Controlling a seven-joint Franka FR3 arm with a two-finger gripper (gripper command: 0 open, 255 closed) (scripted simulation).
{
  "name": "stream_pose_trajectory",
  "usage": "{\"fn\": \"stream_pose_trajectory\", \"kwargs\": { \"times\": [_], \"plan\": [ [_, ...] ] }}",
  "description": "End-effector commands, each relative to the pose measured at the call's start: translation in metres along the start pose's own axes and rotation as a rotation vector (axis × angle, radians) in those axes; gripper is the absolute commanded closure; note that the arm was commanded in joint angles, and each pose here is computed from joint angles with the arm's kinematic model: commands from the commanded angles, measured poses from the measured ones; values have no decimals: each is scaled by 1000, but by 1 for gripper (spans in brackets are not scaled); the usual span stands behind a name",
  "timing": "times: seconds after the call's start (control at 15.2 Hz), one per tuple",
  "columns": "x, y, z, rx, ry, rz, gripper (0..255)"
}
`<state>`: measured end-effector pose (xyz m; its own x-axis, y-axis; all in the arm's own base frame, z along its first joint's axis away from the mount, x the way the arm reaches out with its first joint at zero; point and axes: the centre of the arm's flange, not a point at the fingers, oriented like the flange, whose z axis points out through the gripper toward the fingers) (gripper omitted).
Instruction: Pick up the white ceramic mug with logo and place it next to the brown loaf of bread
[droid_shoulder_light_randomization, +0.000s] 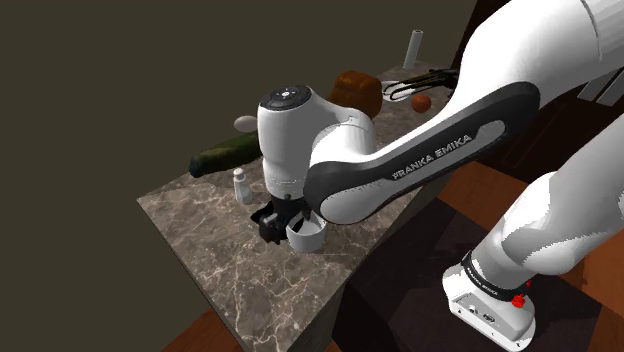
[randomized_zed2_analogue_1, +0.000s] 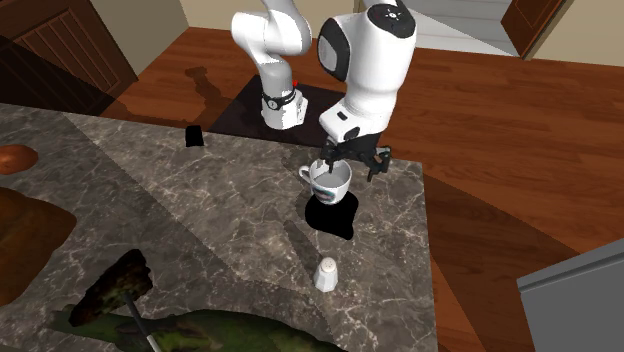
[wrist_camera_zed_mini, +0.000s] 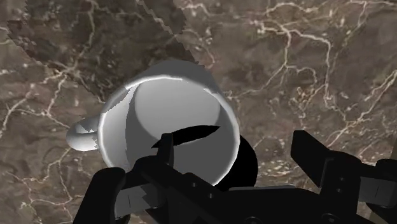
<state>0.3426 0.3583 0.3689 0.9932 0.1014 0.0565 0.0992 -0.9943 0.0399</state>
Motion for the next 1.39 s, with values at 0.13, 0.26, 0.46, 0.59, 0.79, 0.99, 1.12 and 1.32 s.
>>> {"fn": "stream_pose_trajectory", "kwargs": {
  "times": [0.13, 0.26, 0.46, 0.59, 0.79, 0.99, 1.12, 1.32],
  "plan": [
    [-1, -1, 21, 1, 1, 0, 0],
    [-1, -1, 29, 1, 1, 0, 0],
    [-1, -1, 29, 1, 1, 0, 0],
    [-1, -1, 29, 1, 1, 0, 0],
    [-1, -1, 29, 1, 1, 1, 255],
    [-1, -1, 29, 1, 1, 1, 255],
    [-1, -1, 29, 1, 1, 1, 255],
    [-1, -1, 29, 1, 1, 1, 255]
  ]
}}
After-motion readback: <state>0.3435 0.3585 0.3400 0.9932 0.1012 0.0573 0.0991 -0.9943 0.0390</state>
